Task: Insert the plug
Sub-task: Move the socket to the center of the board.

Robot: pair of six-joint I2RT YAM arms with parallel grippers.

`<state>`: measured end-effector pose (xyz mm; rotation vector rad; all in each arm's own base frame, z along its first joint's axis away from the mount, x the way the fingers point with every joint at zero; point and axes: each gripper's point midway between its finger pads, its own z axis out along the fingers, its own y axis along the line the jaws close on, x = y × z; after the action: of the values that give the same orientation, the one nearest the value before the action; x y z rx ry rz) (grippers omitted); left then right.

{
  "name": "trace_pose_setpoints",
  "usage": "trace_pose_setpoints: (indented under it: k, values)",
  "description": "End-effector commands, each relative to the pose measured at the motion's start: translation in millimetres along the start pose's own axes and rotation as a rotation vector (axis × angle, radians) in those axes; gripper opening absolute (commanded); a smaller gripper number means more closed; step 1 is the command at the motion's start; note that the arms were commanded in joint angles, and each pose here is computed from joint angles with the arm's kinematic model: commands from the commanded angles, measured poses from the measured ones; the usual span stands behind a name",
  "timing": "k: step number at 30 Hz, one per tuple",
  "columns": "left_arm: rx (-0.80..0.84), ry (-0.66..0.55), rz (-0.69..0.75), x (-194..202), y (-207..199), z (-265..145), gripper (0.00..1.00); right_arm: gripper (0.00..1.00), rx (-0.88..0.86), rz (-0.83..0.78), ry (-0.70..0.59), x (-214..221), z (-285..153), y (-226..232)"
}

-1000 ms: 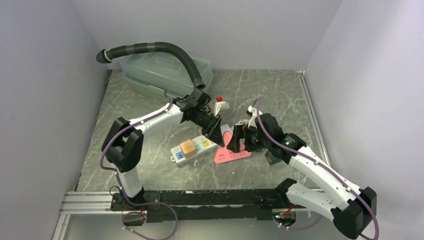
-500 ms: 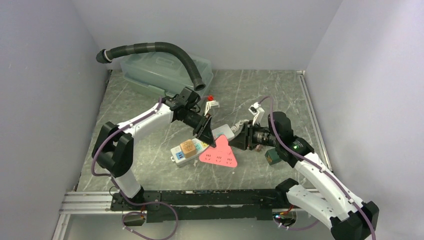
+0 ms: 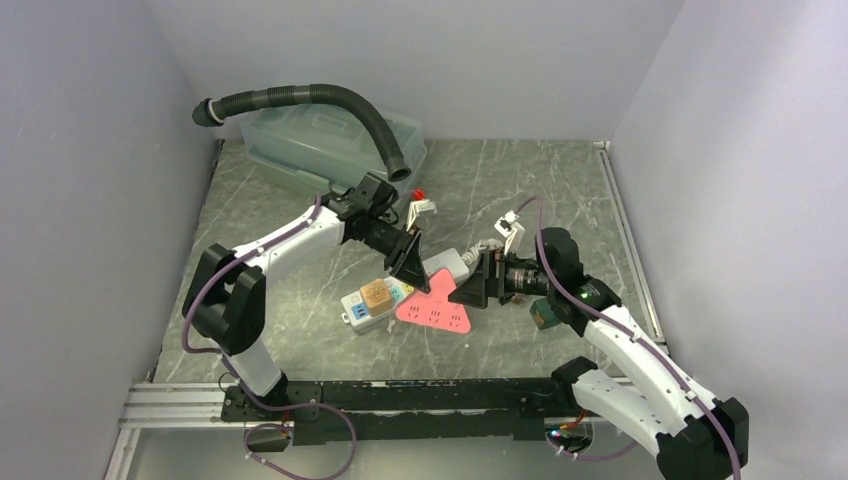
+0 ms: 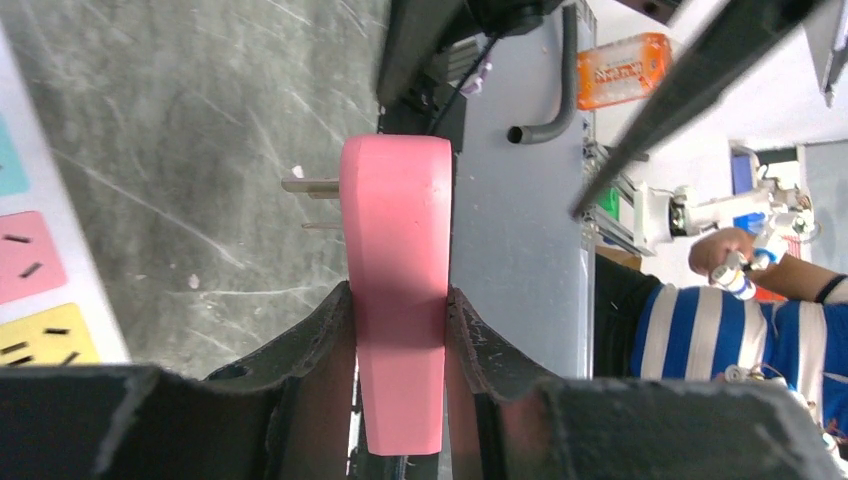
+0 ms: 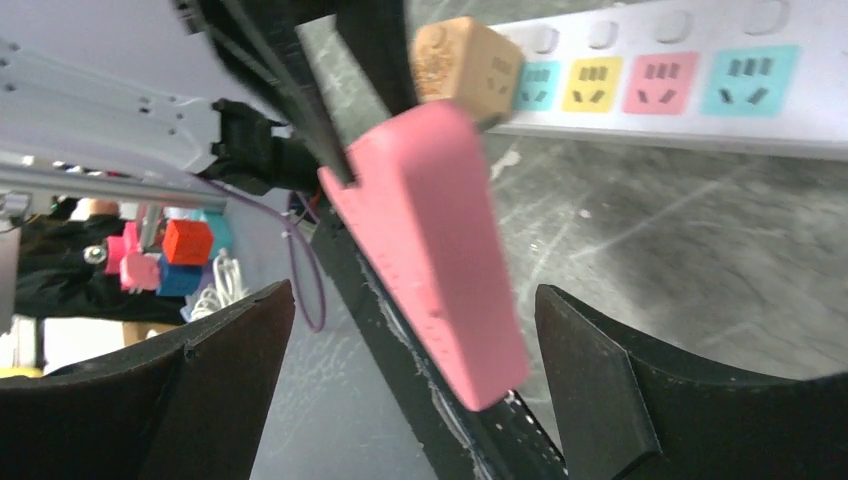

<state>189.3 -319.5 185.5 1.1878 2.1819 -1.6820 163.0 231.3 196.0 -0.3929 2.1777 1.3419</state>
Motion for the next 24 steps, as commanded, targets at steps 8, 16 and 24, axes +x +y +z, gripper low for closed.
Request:
trace_pose_setpoints:
  k: [8, 16, 24]
  values:
    - [0.157, -0.061, 0.103, -20.9, -59.8, -24.9, 0.06, 0.93, -0.048, -0.068, -0.041, -16.5, -8.3, 4.9]
    - [0.181, -0.102, 0.07, -34.2, -59.7, -31.0, 0.06, 0.88, -0.353, -0.05, -0.101, -11.8, -15.5, 49.5]
    - [0.16, -0.131, 0.042, -45.6, -49.5, -28.6, 0.06, 0.45, -0.365, 0.003, -0.119, -14.7, -13.1, 48.7]
